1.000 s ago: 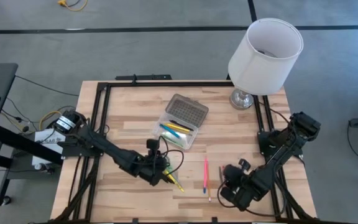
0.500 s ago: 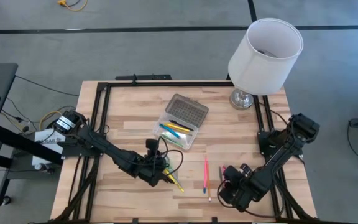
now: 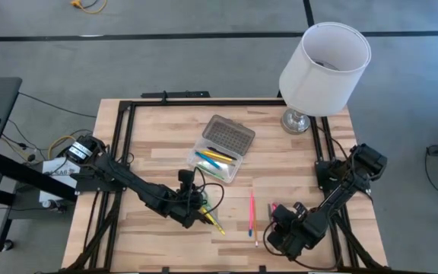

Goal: Pick & place school supplies into a supply box
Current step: Put the pink pen into the gray supply box

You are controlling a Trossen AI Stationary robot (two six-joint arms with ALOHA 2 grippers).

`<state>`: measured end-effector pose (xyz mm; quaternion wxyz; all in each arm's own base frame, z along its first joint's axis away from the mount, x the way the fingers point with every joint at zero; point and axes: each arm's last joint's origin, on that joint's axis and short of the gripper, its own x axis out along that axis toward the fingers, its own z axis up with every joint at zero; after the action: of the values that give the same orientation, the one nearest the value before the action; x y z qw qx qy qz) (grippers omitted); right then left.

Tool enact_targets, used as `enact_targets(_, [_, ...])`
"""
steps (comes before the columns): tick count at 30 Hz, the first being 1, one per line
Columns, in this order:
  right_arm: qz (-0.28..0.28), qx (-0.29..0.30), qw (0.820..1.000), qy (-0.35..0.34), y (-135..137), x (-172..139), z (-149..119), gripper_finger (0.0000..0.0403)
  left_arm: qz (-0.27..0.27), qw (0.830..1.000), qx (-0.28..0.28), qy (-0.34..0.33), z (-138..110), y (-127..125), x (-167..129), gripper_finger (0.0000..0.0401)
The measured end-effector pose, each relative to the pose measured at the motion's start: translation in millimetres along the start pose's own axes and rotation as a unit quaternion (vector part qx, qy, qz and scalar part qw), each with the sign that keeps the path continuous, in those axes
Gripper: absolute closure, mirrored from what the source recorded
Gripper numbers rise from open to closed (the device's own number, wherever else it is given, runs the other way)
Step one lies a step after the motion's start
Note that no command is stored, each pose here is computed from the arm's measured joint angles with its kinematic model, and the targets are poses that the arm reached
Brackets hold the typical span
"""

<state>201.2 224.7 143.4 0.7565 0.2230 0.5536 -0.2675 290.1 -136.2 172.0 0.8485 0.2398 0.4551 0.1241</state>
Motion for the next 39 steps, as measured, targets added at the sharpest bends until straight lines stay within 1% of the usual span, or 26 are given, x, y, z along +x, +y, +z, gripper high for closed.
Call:
enact_targets(4, [-0.004,0.004,1.000,-0.014,-0.6,0.8,3.5,0.0292,0.000,1.000,0.000,0.000,0.0,0.0,0.0,0.0310])
enact_targets(8, [-0.022,0.006,1.000,-0.019,-3.9,2.4,8.3,0.0292,0.000,1.000,0.000,0.000,0.0,0.0,0.0,0.0310])
enact_targets(12, [-0.045,0.004,0.999,-0.004,-4.5,12.4,9.3,0.0292,0.000,1.000,0.000,0.000,-0.1,0.0,0.0,0.0310])
enact_targets(17, [-0.058,-0.003,0.998,0.007,-2.1,21.6,5.8,0.0292,0.000,1.000,0.000,0.000,-0.1,0.0,0.0,0.0310])
enact_targets(25, [-0.071,-0.008,0.997,0.014,-4.9,20.6,5.2,0.0292,-0.001,1.000,0.000,0.001,-0.1,-0.1,0.1,0.0310])
enact_targets(29, [-0.104,-0.014,0.994,0.015,-11.3,20.9,7.7,0.0292,0.000,1.000,0.000,0.001,-0.2,-0.1,0.1,0.0310])
enact_targets(34, [-0.113,-0.049,0.992,0.030,-13.5,23.1,15.8,0.0292,0.000,1.000,0.001,0.001,-0.3,-0.1,0.1,0.0310])
enact_targets(39, [-0.104,-0.114,0.986,0.059,-13.1,25.5,20.9,0.0292,0.000,1.000,0.001,0.002,-0.4,0.0,0.1,0.0310])
